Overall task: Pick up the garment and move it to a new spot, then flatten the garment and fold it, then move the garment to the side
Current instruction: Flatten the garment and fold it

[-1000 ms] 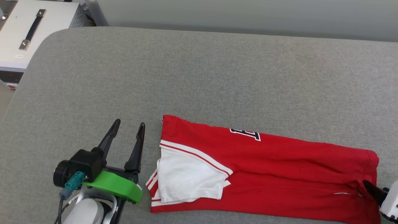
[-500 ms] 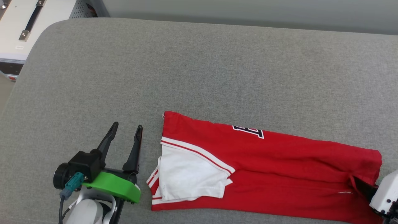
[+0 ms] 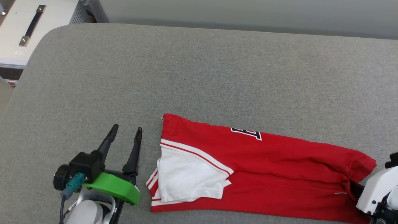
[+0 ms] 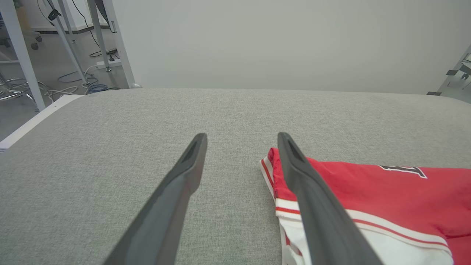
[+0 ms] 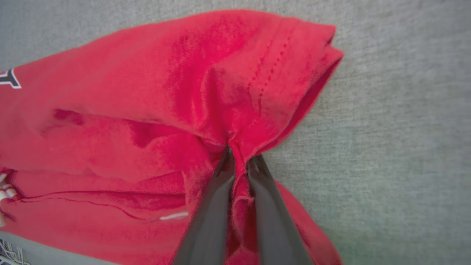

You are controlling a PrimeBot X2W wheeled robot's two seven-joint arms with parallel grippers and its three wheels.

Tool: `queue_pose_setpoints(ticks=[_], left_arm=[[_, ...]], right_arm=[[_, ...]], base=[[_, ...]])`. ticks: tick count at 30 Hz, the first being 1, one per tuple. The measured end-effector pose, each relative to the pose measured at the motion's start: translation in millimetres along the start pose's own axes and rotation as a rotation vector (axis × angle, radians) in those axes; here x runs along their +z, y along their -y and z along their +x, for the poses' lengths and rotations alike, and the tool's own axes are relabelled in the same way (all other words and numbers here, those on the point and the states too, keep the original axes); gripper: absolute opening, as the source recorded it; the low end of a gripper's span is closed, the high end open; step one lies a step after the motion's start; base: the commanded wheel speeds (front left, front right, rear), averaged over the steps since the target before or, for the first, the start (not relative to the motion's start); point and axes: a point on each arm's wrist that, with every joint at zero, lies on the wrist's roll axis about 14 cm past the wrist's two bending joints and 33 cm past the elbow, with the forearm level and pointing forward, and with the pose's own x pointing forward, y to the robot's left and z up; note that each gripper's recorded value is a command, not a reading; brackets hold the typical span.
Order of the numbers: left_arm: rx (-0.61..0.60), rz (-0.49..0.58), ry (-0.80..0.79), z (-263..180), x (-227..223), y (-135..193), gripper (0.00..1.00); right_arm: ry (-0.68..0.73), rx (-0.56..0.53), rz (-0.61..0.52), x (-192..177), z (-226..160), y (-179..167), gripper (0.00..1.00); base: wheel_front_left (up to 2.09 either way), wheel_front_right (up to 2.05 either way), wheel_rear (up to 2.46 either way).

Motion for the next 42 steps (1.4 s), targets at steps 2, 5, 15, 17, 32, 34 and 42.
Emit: queue_pose_setpoints(ticks=[2, 5, 15, 17, 32, 34, 42], left_arm=[[0.000, 0.000, 0.003, 0, 1, 0, 1.00], [0.000, 0.001, 0.010, -1, 3, 0, 1.00], [-0.018, -0.003, 0.041, 0, 13, 7, 1.00], [-0.018, -0.006, 0.046, 0, 14, 8, 1.00], [-0.008, -0.038, 0.083, -20, 24, 14, 1.00], [-0.009, -0.040, 0.090, -22, 26, 15, 1.00], [-0.005, -0.058, 0.115, -27, 32, 19, 1.00]], right_arm=[[0.017, -0.002, 0.001, 1, -1, 1, 0.00], [0.053, -0.018, 0.002, 7, -4, 8, 0.00], [0.217, -0.210, -0.075, 50, -38, 70, 0.00], [0.239, -0.250, -0.084, 57, -46, 82, 0.00], [0.322, -0.150, -0.131, 57, -74, 36, 0.00], [0.321, -0.128, -0.138, 53, -77, 27, 0.00], [0.298, 0.037, -0.178, 34, -78, -38, 0.00]], base=[[0.00, 0.00, 0.00], [0.00, 0.00, 0.00], [0.00, 0.00, 0.00], [0.00, 0.00, 0.00], [0.00, 0.00, 0.00], [0.00, 0.00, 0.00], [0.00, 0.00, 0.00]])
